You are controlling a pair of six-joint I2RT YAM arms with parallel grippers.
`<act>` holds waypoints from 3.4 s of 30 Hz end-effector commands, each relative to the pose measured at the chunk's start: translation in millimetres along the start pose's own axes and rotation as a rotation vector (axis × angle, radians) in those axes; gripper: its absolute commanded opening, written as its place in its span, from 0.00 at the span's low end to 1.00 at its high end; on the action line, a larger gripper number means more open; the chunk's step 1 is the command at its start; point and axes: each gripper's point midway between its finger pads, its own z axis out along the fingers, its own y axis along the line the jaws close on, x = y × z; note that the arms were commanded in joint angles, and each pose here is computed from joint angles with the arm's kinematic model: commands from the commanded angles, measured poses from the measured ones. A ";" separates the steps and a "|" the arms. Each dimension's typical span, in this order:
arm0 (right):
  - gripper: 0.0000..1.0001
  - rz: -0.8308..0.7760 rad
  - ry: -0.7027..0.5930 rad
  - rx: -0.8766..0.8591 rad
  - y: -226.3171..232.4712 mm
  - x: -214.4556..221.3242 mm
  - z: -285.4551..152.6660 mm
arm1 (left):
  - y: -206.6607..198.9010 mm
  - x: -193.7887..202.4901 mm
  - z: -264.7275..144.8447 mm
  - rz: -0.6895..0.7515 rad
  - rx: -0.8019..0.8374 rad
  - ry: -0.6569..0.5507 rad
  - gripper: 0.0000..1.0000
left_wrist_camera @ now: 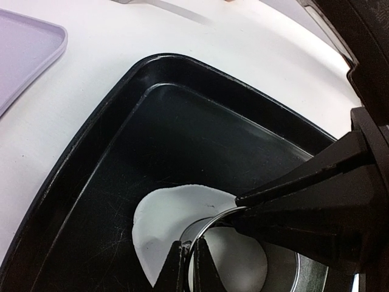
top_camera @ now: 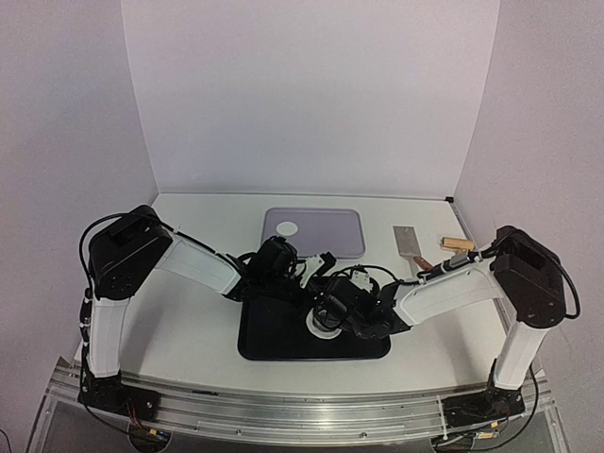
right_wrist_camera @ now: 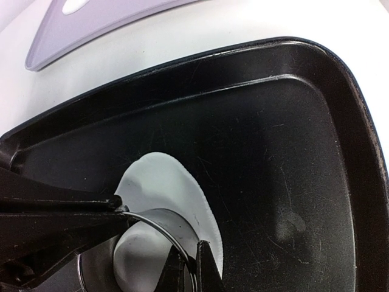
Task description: Roll out the dumpling wrappers from the dough
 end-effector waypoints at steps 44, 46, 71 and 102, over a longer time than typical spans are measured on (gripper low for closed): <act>0.00 -0.008 0.409 0.197 -73.5 71.7 -13.4 | -8.0 137.0 -6.6 -0.239 0.110 0.575 0.00; 0.00 -0.024 0.366 0.185 -62.8 53.6 -20.3 | -8.2 119.1 -8.3 -0.230 0.118 0.561 0.00; 0.00 -0.186 0.119 0.049 9.8 -56.5 -74.9 | -7.3 -38.6 -65.1 -0.063 0.108 0.329 0.00; 0.63 -0.394 0.153 -0.621 261.9 -74.4 -128.7 | 163.6 94.3 -277.7 -0.390 -0.402 0.265 0.00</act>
